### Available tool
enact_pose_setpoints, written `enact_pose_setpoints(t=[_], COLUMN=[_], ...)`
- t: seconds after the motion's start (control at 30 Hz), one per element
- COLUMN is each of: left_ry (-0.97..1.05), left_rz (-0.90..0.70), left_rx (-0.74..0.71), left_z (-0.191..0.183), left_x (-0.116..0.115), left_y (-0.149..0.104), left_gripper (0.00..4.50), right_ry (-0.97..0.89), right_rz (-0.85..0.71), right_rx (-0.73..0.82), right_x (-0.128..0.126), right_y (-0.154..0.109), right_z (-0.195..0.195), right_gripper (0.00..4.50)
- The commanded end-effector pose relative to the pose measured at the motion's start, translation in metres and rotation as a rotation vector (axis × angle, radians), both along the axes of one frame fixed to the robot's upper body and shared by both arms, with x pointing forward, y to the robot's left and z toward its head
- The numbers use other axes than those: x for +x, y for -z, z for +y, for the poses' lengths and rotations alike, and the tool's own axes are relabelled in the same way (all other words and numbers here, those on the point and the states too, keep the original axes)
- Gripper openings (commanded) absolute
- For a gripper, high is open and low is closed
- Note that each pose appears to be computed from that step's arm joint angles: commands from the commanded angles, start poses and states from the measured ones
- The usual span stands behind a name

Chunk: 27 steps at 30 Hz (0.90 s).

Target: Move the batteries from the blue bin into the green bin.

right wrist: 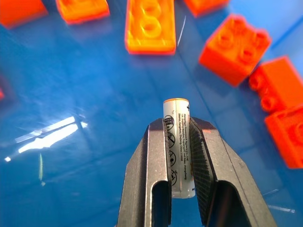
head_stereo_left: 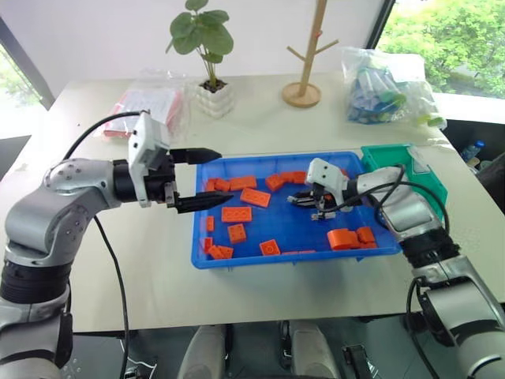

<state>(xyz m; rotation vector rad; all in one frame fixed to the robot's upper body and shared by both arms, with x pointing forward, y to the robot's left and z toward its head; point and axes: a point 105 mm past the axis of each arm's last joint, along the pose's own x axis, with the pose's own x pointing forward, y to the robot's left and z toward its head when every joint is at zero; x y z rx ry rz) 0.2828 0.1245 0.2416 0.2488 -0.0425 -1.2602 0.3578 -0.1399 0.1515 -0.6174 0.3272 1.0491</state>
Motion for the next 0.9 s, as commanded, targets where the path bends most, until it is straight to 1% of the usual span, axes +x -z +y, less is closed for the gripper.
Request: enact_pose_setpoints(t=[0.03,0.07,0.17,0.23,0.33,0.43,0.5,0.53,0.57,0.63,0.7,0.77,0.8,0.83,0.9], left_ry=[0.018,0.019,0.024,0.029,0.040,0.047,0.054,0.057,0.058,0.060,0.061,0.061,0.062,0.062,0.062], left_rz=[-0.042,-0.042,-0.039,-0.038,-0.039,-0.041,-0.043,-0.044,-0.045,-0.048,-0.049,-0.050,-0.049,-0.049,-0.047], left_rx=[0.002,0.002,-0.002,-0.004,-0.008,-0.011,-0.013,-0.013,-0.013,-0.012,-0.012,-0.009,-0.007,-0.006,-0.004], left_z=[-0.002,-0.002,-0.003,-0.004,-0.006,-0.008,-0.009,-0.009,-0.010,-0.010,-0.009,-0.009,-0.009,-0.009,-0.009], left_x=[-0.003,-0.003,-0.003,-0.002,-0.001,0.001,0.002,0.002,0.003,0.003,0.004,0.004,0.003,0.003,0.002], left_y=[-0.008,-0.007,-0.006,-0.006,-0.006,-0.007,-0.007,-0.008,-0.008,-0.008,-0.009,-0.009,-0.009,-0.009,-0.008], left_gripper=[4.50,4.50,4.50,4.50,4.50,4.50,4.50,4.50,4.50,4.50,4.50,4.50,4.50,4.50,4.50], right_ry=[0.105,0.138,0.320,0.427,0.536,0.578,0.611,0.611,0.599,0.577,0.565,0.492,0.417,0.345,0.209], right_rz=[-0.141,-0.160,-0.241,-0.267,-0.274,-0.248,-0.236,-0.231,-0.232,-0.243,-0.256,-0.227,-0.198,-0.174,-0.125], right_rx=[0.054,0.055,0.010,-0.034,-0.112,-0.131,-0.130,-0.131,-0.131,-0.132,-0.104,-0.018,0.018,0.037,0.027], right_x=[-0.001,-0.001,0.002,0.002,0.000,-0.003,-0.002,-0.001,-0.001,-0.001,0.001,-0.002,-0.008,-0.015,-0.031], right_y=[-0.053,-0.060,-0.082,-0.089,-0.085,-0.074,-0.066,-0.063,-0.062,-0.063,-0.070,-0.078,-0.079,-0.078,-0.070], right_z=[-0.023,-0.030,-0.080,-0.110,-0.144,-0.157,-0.161,-0.160,-0.157,-0.151,-0.144,-0.125,-0.110,-0.098,-0.077], right_gripper=[0.25,0.25,0.25,0.25,0.25,0.25,1.13,1.44,1.87,2.87,3.71,3.71,3.71,3.71,3.71])
